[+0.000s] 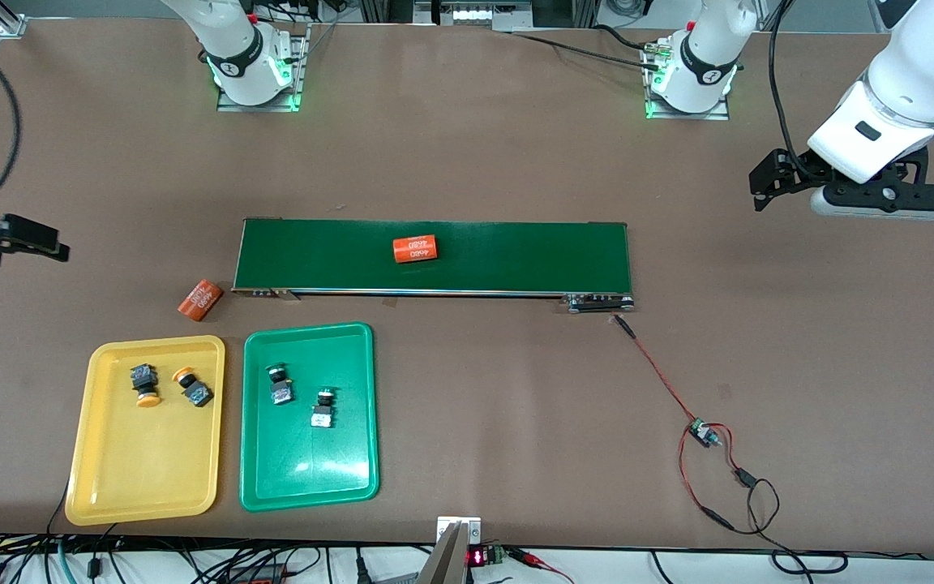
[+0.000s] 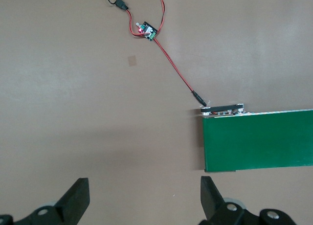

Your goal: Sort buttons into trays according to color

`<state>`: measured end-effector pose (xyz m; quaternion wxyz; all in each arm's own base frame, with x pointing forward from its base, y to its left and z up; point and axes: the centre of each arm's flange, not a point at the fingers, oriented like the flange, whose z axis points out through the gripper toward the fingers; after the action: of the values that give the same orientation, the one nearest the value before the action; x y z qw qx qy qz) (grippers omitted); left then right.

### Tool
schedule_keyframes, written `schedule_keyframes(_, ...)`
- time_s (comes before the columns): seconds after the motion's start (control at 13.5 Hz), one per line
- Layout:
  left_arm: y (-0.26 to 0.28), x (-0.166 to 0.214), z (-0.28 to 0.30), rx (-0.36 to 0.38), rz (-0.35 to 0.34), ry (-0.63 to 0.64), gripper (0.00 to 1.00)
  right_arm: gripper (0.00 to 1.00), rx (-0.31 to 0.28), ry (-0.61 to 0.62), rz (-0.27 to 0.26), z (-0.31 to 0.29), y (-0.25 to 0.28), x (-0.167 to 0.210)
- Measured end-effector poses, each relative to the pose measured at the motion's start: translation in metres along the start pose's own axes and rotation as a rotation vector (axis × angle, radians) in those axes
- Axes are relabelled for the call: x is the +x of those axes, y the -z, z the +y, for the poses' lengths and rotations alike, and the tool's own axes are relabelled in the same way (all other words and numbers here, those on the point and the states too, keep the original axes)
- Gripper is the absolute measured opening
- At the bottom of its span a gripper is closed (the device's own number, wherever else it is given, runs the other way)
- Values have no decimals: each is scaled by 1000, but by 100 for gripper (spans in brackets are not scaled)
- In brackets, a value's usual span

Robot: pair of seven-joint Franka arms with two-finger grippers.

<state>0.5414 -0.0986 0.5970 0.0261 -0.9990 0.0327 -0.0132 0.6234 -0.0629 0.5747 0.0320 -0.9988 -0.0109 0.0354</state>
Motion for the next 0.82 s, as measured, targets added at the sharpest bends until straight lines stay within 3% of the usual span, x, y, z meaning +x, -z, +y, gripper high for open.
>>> schedule_keyframes(0.22,0,0,0,0,0,0,100,100,2,-57,3,-7,9,-15)
schedule_keyframes(0.82,0,0,0,0,0,0,100,100,-29,-46,30,-31,25,-28)
